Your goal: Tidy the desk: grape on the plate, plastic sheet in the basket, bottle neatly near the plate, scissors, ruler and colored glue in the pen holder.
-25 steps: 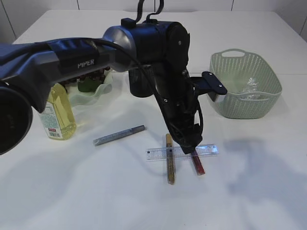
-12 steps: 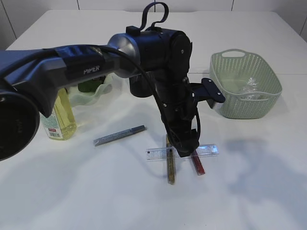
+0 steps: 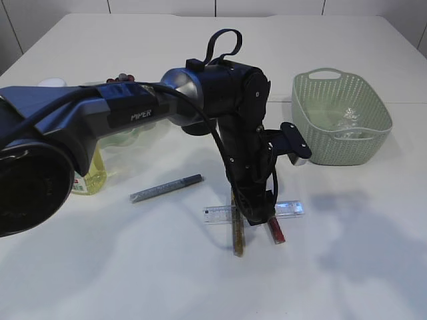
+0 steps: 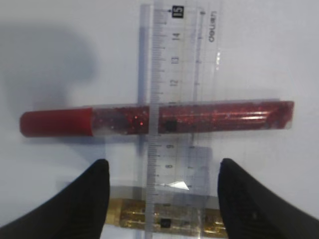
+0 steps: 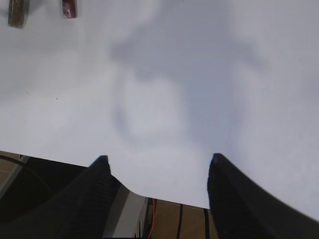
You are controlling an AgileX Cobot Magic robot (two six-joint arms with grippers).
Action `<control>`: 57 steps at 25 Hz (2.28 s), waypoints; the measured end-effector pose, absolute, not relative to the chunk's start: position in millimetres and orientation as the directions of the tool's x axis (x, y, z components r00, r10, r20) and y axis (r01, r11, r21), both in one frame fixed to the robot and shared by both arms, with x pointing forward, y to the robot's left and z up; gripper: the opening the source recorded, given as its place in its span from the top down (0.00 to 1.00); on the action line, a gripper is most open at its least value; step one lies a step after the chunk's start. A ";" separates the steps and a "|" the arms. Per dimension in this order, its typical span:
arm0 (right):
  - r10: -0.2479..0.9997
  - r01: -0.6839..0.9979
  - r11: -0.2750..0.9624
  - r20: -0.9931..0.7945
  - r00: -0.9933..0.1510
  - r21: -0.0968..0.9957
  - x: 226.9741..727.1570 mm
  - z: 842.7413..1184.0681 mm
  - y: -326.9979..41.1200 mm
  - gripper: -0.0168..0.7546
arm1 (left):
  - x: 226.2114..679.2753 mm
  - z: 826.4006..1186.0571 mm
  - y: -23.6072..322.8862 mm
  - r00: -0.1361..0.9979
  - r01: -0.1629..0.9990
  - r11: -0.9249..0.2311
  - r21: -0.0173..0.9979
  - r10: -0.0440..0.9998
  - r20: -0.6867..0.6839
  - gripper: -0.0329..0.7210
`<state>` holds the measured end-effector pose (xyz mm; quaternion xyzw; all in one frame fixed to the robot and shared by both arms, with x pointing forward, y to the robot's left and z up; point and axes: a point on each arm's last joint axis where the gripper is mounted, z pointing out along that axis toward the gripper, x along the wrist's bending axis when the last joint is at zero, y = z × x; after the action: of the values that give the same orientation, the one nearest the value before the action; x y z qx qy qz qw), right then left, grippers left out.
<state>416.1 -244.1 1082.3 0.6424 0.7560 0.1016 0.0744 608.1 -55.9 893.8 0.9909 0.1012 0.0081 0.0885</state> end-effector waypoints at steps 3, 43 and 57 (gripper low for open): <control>0.986 0.956 0.156 0.017 -0.166 0.249 416.1 1082.3 -244.1 0.36 | 608.2 893.7 -58.2 0.980 0.192 -0.963 0.188 0.198 0.014 0.29; 0.985 0.954 0.165 0.015 -0.174 0.249 416.1 1082.3 -244.1 0.36 | 607.6 898.3 -59.5 0.979 0.205 -0.966 0.156 0.206 -0.013 0.60; 0.985 0.954 0.165 0.015 -0.174 0.249 416.1 1082.3 -244.1 0.36 | 616.6 922.5 -64.7 0.893 0.439 -0.872 0.218 0.450 0.002 0.60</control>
<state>416.1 -244.1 1082.3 0.6382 0.7595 0.1012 0.0750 616.6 -64.7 922.5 0.9670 0.2299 0.0262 0.1065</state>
